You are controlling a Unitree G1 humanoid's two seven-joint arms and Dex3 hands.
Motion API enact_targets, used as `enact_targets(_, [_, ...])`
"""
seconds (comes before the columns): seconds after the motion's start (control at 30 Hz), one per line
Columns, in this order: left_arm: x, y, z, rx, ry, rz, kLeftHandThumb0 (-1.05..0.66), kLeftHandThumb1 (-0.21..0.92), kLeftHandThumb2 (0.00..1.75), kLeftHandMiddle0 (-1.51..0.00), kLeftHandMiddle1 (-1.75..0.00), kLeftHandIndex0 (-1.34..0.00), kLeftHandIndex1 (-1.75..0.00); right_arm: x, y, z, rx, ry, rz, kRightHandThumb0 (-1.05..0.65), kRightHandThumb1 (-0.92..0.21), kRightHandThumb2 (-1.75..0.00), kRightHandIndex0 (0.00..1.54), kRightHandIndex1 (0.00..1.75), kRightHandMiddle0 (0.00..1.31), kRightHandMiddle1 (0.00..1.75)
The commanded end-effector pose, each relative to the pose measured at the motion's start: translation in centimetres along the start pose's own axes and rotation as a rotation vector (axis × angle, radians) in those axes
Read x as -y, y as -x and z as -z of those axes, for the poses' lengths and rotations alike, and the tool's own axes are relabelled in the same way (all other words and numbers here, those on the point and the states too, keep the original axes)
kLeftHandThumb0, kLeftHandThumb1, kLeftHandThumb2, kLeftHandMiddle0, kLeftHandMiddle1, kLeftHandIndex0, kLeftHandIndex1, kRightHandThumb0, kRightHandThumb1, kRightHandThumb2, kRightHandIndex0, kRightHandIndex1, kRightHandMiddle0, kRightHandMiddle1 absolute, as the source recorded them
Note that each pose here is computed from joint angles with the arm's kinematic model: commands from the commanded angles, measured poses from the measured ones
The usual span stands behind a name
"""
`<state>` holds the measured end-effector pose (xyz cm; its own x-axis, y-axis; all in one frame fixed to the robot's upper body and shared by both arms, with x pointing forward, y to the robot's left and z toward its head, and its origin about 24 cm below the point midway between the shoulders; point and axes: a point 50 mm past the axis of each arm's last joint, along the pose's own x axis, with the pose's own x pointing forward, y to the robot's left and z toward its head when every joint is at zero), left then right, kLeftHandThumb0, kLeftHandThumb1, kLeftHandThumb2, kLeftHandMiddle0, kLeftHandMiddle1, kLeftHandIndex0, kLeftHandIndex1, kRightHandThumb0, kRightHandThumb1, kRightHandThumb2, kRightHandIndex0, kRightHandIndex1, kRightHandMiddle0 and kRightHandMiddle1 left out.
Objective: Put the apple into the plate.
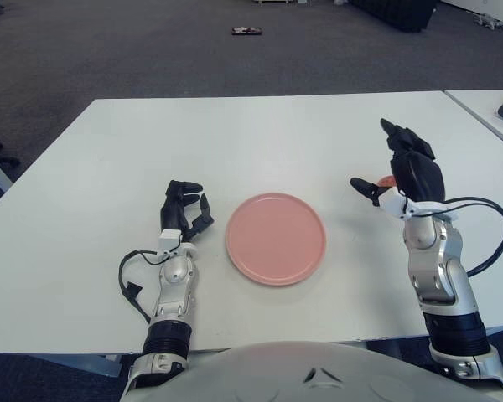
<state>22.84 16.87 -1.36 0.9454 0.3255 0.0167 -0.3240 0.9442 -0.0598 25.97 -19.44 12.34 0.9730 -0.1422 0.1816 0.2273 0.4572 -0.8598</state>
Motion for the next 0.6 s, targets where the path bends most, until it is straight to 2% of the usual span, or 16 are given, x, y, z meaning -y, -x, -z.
enact_targets(0.0, [-0.5,1.2,1.9,-0.104,-0.015,-0.013,-0.42,0.49,1.11,-0.67,-1.73,-0.47,-1.75,0.3,-1.1,-0.2,-0.049,0.019,0.002,-0.89,-0.40,-0.83,0.00,0.00,0.00,0.00])
enact_targets(0.2, [-0.6,1.1,2.0,-0.110,-0.019,-0.010,-0.43,0.48,1.12,-0.69,-1.72,-0.48,-1.75,0.4,-1.7,-0.2,-0.097,0.002,-0.024,-0.91,-0.39,-0.81,0.00,0.00,0.00,0.00])
enact_targets(0.37, [-0.6,1.2,2.0,-0.111,-0.020,-0.016,-0.43,0.48,1.13,-0.71,-1.72,-0.48,-1.75,-0.5,-3.4,1.6,-0.141,0.002,-0.062,-0.90,-0.37,-0.80,0.00,0.00,0.00,0.00])
enact_targets(0.57, [-0.6,1.2,1.9,-0.111,-0.027,-0.020,-0.43,0.48,1.13,-0.73,-1.72,-0.48,-1.75,-0.9,-4.0,1.8,-0.147,0.017,-0.100,-0.86,-0.31,-0.84,0.00,0.00,0.00,0.00])
